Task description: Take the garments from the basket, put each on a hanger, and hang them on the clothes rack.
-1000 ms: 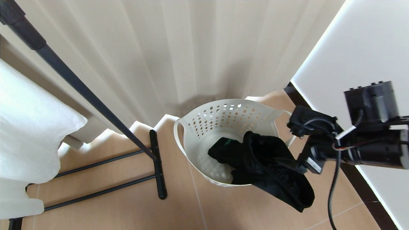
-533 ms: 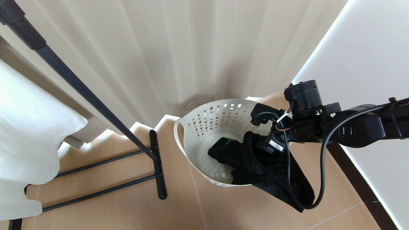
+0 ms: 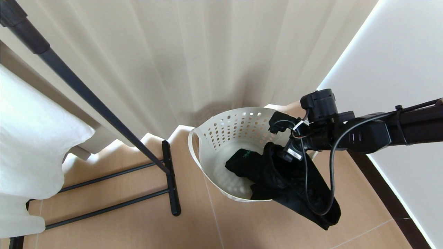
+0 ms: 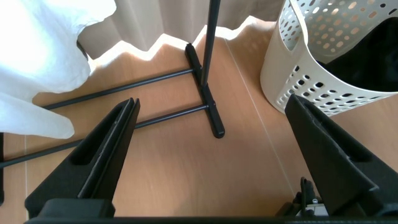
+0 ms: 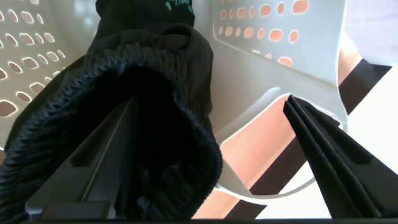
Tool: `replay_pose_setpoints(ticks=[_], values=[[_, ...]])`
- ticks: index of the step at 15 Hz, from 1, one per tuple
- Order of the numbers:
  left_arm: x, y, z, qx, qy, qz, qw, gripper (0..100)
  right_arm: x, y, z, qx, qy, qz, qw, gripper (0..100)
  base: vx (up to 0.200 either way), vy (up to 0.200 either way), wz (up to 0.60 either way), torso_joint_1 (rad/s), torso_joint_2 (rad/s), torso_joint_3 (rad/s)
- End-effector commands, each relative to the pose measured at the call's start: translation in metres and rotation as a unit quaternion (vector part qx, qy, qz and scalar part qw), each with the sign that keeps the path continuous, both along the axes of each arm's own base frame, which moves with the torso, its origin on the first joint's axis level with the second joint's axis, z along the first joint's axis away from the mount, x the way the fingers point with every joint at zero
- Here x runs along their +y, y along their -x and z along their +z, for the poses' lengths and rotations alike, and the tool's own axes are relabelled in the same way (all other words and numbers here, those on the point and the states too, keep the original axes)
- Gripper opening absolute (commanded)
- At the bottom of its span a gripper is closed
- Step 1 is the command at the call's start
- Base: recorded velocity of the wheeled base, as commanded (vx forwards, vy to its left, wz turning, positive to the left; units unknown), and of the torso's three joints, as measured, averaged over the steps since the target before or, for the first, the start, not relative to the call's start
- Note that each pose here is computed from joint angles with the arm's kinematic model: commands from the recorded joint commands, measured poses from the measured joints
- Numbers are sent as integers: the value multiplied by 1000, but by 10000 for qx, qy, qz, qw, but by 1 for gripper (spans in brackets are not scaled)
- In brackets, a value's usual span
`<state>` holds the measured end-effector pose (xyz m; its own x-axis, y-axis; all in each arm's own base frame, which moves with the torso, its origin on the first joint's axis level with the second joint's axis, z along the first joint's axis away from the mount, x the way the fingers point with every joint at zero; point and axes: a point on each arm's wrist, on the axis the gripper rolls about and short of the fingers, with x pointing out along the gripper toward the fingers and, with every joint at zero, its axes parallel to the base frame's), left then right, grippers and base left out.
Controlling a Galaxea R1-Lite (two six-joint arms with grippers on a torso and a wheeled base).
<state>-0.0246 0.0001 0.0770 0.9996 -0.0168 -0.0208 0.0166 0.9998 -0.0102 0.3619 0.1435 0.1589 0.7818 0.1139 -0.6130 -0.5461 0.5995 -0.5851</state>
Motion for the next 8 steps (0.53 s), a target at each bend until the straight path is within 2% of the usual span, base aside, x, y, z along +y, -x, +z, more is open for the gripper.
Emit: replay_pose_setpoints(ticks=[1,8], values=[[0,0,0,3,4,0,10000,100,1,-10,-7,36,20,-38,10000,100,0,0,0,0,0,0],[0,0,0,4,27,0,10000,100,12,-35,-21,19,74,-4,10000,100,0,0,0,0,0,0]])
